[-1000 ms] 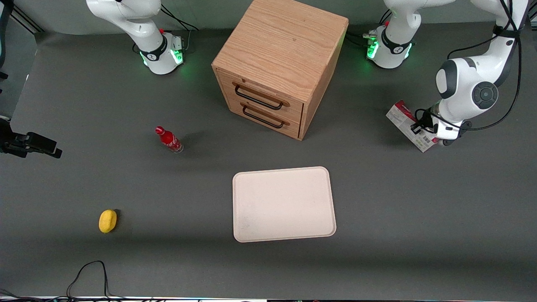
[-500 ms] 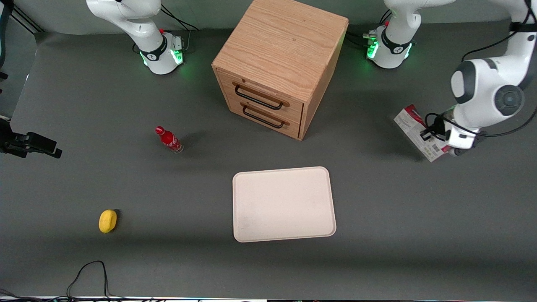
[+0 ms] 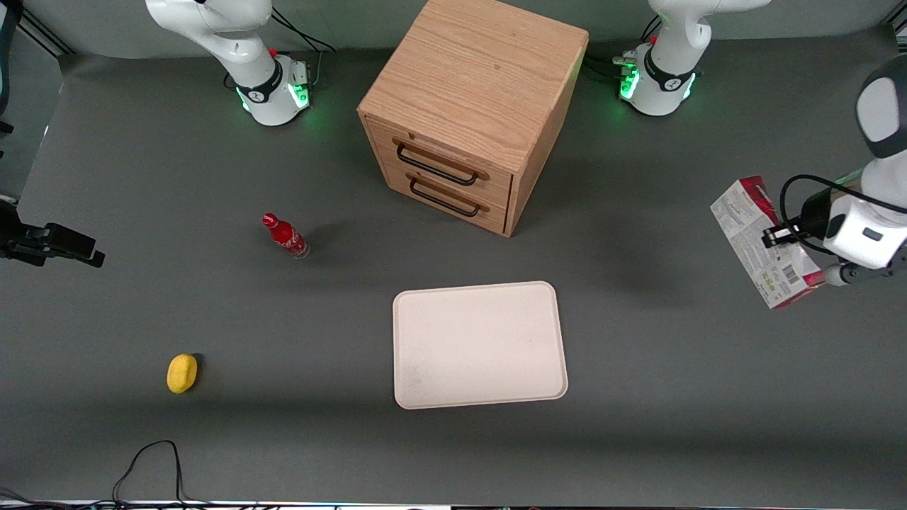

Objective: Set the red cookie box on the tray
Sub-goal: 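Lift the held cookie box and carry it over the white tray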

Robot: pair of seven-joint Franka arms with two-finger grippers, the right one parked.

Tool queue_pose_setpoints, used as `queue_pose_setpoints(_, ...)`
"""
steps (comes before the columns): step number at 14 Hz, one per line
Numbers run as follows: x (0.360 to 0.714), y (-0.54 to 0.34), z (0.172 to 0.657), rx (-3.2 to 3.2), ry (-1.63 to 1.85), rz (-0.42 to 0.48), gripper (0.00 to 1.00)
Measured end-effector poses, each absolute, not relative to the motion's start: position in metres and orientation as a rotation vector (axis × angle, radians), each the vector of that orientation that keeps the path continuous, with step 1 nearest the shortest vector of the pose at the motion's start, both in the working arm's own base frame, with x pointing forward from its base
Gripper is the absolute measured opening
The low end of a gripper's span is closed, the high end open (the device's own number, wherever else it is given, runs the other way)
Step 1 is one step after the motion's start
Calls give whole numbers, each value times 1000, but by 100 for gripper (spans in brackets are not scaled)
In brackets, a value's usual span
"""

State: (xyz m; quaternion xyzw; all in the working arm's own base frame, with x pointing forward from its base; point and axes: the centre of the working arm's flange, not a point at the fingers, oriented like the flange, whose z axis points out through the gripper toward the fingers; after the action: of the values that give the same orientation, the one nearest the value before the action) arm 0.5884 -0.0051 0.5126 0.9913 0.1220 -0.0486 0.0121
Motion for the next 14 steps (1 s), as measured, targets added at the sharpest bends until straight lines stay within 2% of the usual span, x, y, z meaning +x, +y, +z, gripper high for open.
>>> queue_pose_setpoints(3, 621, -64, 543, 3098, 221, -173, 3)
queue_pose_setpoints(6, 647, -137, 546, 3089, 51, -200, 3)
queue_pose_setpoints(10, 671, -225, 510, 3055, -124, -213, 3)
queue_pose_setpoints(14, 679, -289, 449, 3061, -155, -249, 3)
